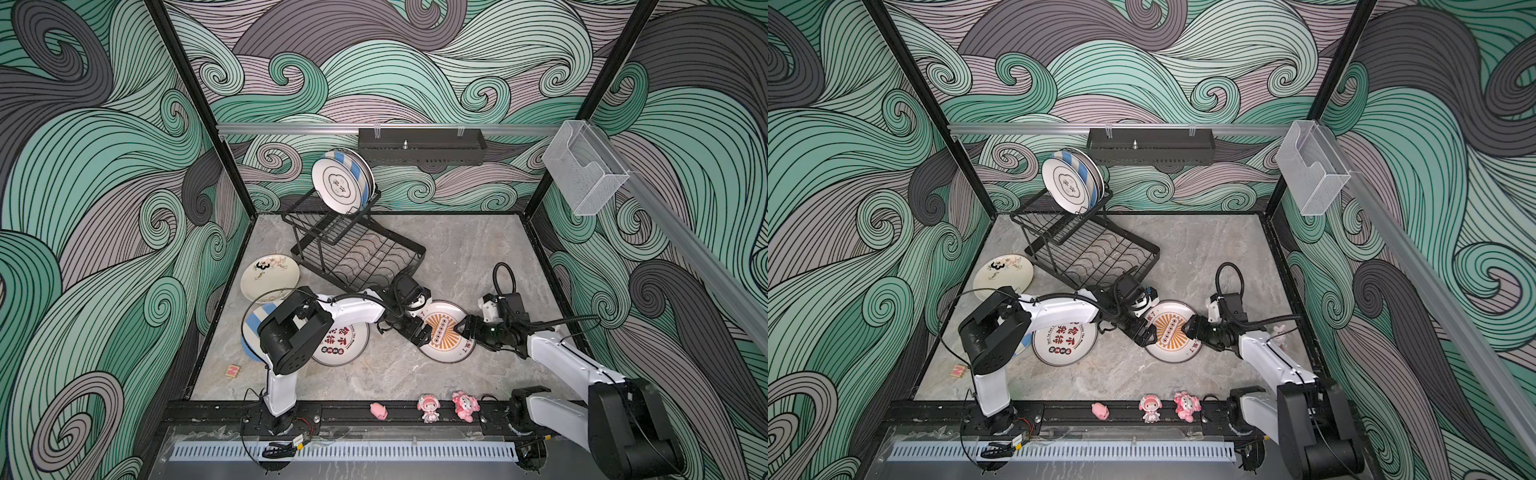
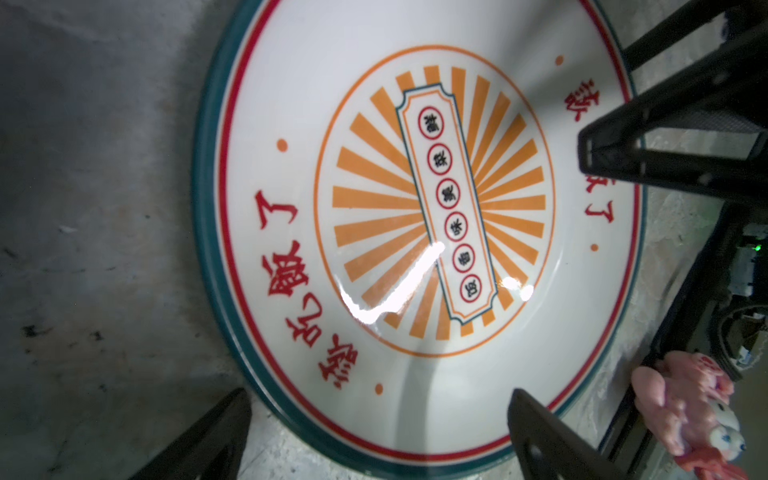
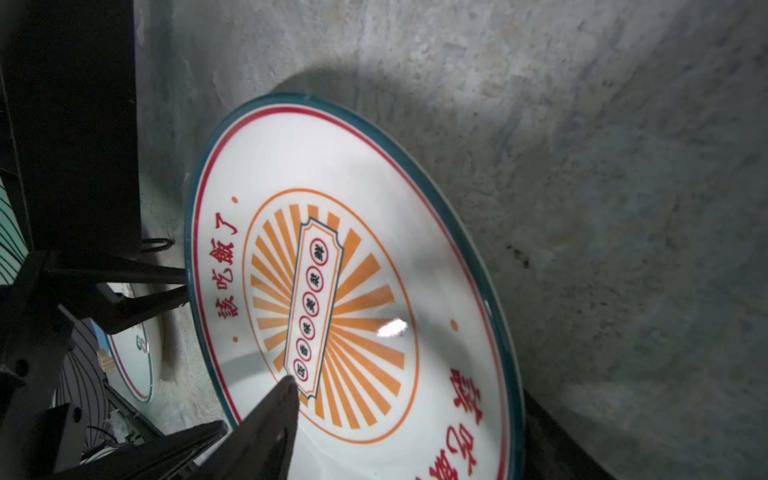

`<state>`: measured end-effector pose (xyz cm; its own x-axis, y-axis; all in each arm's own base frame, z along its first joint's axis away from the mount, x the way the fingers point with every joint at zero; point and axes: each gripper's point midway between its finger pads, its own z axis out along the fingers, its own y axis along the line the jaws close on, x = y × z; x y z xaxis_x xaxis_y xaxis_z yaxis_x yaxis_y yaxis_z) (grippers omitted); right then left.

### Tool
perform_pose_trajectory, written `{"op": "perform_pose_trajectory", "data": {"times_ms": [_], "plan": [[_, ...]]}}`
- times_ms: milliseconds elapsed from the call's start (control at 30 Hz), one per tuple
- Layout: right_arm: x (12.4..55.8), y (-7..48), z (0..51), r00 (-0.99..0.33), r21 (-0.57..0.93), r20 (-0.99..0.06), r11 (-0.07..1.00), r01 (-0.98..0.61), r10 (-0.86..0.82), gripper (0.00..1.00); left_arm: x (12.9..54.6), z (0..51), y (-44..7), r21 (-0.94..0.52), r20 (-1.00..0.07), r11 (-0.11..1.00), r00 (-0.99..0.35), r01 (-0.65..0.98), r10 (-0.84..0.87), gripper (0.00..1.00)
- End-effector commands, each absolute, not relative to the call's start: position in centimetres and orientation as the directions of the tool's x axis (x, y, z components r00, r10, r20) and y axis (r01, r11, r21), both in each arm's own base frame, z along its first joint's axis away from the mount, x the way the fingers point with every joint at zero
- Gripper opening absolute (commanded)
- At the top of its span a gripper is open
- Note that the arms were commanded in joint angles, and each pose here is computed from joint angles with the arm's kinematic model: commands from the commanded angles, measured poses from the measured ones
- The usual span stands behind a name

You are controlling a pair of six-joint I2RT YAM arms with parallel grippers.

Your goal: Load the plates into the dish rack

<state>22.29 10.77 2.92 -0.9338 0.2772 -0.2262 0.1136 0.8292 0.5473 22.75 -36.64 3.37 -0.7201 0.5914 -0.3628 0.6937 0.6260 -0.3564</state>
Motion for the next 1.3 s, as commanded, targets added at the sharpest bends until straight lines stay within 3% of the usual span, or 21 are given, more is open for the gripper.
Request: {"op": "perform_pose_trajectory", "data": {"times_ms": [0, 200, 467, 833, 1267], "plan": [[20.3, 10.6, 1.2, -0.952, 0.533, -0.137, 0.830, 0.163, 0.275, 0.75, 22.3, 2.9, -37.7, -0.377, -0.361, 0.588, -0.698, 0.715, 0.618, 0.99], [20.5, 11.4, 1.1, -0.953, 0.574, -0.117, 0.802, 0.165, 0.280, 0.75, 22.1, 2.2, -37.5, -0.370, -0.350, 0.593, -0.699, 0.715, 0.624, 0.99], [20.8, 12.2, 1.3, -0.947, 0.624, -0.106, 0.762, 0.175, 0.304, 0.67, 21.9, 1.7, -37.8, -0.391, -0.339, 0.582, -0.700, 0.713, 0.629, 0.99], [22.1, 12.5, 4.4, -0.912, 0.686, -0.198, 0.715, 0.132, 0.359, 0.41, 22.1, 1.8, -38.0, -0.389, -0.343, 0.585, -0.701, 0.711, 0.625, 0.98], [22.5, 12.5, 5.8, -0.898, 0.701, -0.241, 0.706, 0.101, 0.368, 0.22, 22.0, 4.7, -39.0, -0.433, -0.387, 0.557, -0.705, 0.708, 0.595, 0.99]]}}
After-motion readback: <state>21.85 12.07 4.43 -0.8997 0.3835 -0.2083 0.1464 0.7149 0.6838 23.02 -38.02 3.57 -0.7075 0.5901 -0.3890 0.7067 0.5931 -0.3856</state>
